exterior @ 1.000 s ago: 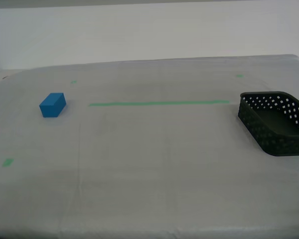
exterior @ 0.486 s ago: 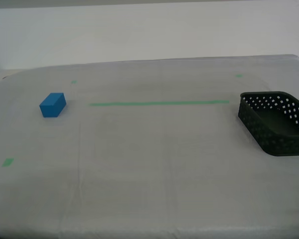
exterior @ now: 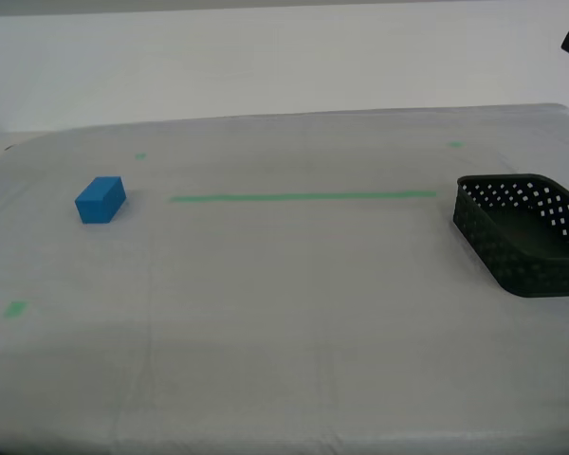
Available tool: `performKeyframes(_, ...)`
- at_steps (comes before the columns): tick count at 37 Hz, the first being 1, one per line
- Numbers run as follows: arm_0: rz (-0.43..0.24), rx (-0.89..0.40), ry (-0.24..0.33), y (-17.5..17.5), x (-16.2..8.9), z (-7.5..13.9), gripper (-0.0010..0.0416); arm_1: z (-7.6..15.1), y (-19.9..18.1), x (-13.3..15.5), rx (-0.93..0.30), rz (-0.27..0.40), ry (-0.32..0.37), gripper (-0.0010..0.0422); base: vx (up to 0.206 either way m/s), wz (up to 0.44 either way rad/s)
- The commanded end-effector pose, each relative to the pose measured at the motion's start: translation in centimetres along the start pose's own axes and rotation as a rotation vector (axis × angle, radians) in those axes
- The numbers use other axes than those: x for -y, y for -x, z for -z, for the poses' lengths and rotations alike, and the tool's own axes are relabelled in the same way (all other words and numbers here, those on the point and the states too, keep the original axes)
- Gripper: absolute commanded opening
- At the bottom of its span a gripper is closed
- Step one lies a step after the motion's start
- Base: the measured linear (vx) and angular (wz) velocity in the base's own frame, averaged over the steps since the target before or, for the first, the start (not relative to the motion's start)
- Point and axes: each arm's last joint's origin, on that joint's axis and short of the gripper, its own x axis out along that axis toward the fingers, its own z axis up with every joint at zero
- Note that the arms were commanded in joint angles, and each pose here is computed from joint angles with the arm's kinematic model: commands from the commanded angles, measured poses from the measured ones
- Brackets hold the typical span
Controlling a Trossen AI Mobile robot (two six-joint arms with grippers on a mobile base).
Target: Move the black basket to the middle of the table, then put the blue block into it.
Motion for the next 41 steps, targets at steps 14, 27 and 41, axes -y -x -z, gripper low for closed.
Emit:
performKeyframes(14,0.008,-0.133,-0.003,-5.3,0.6,-1.1,0.0399,-0.1,0.0,0.0,0.005,0.0,-0.001,0.0,0.0,0.0)
performKeyframes(27,0.008,-0.145,0.001,-8.3,1.0,-1.9,0.0399,-0.1,0.0,0.0,0.005,-0.001,-0.001,0.0,0.0,0.0)
performKeyframes(41,0.014,-0.119,0.011,-10.6,1.2,-1.3,0.04,-0.1,0.0,0.0,0.006,-0.001,-0.001,0.0,0.0,0.0)
